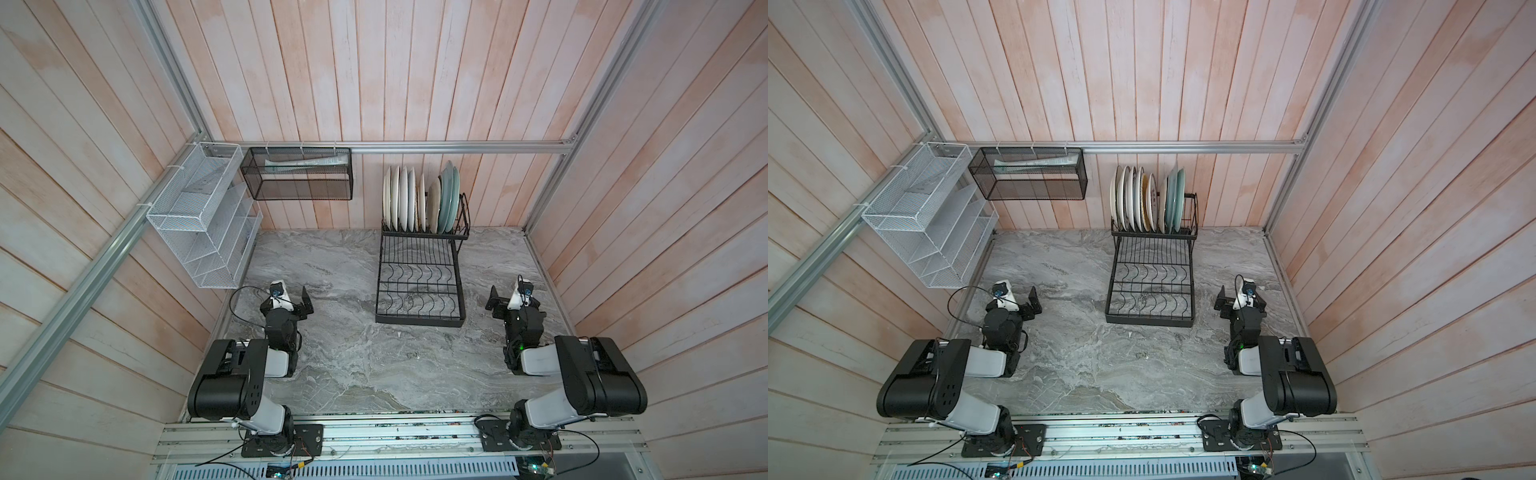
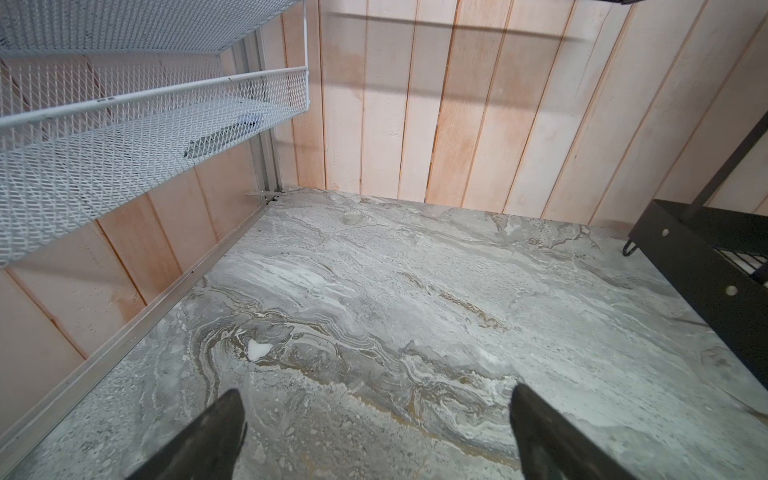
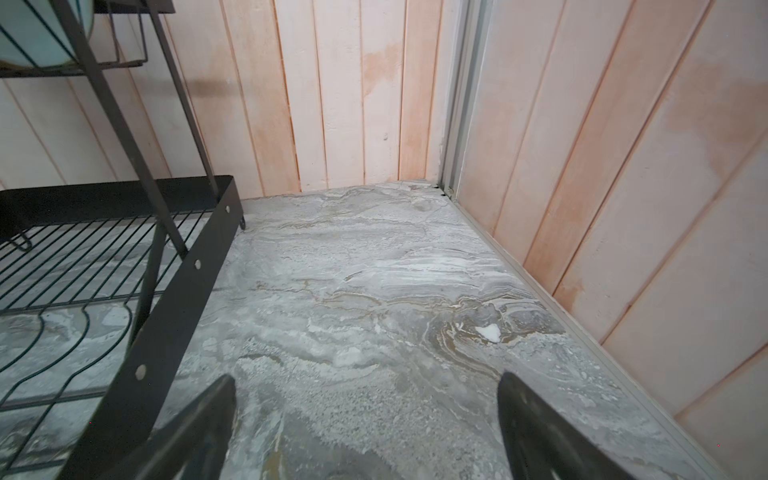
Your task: Load the plates into the dish rack
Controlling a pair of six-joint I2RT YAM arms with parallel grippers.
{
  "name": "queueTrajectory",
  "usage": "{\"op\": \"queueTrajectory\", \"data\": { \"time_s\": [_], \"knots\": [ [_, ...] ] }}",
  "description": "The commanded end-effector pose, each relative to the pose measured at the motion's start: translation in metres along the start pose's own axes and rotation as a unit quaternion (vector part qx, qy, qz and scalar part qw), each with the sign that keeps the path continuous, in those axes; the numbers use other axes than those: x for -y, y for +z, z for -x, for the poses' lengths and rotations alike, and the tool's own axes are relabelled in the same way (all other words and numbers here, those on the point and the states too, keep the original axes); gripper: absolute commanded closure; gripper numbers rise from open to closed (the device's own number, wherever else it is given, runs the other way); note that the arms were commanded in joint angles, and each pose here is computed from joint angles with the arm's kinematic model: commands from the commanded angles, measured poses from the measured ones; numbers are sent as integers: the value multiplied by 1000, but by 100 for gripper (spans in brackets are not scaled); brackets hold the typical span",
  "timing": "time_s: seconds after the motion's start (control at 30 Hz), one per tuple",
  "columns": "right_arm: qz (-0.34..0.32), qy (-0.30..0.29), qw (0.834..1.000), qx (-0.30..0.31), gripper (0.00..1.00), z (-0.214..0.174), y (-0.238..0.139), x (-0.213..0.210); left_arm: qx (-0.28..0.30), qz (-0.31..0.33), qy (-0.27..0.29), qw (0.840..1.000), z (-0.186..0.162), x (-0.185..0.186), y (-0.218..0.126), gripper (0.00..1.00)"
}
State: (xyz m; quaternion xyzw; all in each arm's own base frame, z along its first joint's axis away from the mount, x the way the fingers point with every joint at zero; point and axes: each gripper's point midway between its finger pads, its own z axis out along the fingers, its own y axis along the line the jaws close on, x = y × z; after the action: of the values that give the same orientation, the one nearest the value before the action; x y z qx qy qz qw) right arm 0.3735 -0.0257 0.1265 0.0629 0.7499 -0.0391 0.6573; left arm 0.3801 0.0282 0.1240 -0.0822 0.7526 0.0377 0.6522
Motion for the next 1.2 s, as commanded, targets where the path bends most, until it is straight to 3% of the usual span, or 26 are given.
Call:
{"op": "queueTrajectory", "data": {
  "time_s": [0.0, 1.17],
  "knots": [
    [2, -11, 1000, -4, 2, -1, 2, -1, 6, 1, -4, 1000, 6, 1, 3, 0],
    [2, -11, 1000, -4, 2, -1, 2, -1, 6, 2, 11, 1000, 6, 2, 4, 0]
  ]
}}
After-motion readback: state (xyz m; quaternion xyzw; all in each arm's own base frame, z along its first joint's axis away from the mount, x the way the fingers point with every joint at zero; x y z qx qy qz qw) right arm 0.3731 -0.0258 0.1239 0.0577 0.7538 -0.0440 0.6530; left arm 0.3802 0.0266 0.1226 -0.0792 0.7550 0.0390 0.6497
